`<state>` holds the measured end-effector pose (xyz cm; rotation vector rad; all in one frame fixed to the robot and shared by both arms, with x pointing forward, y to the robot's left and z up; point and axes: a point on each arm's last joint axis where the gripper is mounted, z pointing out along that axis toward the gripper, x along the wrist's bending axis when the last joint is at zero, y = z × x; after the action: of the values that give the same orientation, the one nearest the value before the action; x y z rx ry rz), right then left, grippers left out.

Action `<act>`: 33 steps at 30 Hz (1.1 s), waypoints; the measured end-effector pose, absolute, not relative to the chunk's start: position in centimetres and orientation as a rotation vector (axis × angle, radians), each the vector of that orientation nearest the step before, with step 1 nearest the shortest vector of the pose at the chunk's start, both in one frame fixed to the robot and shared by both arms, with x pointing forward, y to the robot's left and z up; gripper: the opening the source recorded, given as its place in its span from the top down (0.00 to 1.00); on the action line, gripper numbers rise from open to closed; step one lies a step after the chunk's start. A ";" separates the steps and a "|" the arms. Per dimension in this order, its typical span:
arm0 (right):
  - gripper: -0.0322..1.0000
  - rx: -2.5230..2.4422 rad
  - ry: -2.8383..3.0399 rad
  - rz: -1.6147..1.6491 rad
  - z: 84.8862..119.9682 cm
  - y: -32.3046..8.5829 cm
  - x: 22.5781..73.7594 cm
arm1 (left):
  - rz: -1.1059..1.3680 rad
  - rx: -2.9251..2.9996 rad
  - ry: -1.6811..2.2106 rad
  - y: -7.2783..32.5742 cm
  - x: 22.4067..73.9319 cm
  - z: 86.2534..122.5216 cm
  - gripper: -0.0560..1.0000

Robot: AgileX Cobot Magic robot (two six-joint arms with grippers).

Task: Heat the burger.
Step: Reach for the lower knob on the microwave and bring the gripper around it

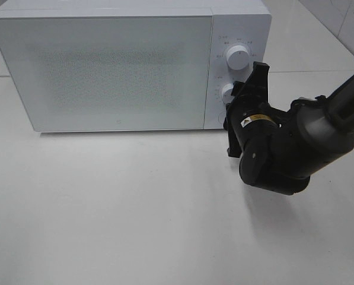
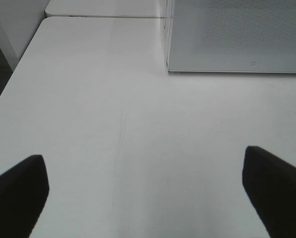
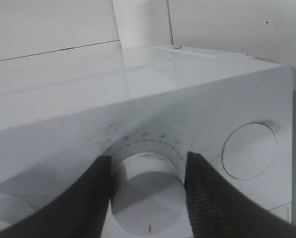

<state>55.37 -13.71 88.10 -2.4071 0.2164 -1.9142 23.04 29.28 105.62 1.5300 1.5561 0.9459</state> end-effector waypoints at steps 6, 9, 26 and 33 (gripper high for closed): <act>0.54 -2.407 0.218 -1.914 88.1 -13.7 55.4 | 0.946 1.530 1.556 29.3 23.0 105.6 0.01; 0.54 -2.409 0.212 -1.917 88.1 -13.7 55.4 | 0.946 1.530 1.556 29.3 23.0 105.6 0.01; 0.48 -2.436 0.195 -1.949 88.1 -13.9 55.4 | 0.946 1.530 1.556 29.3 23.0 105.6 0.01; 0.33 -2.508 0.188 -1.947 87.7 -14.8 54.6 | 0.946 1.530 1.556 29.3 23.0 105.6 0.01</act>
<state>54.62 -14.79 87.66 -2.5082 0.1879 -1.9467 23.04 29.28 105.62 1.5300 1.5561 0.9459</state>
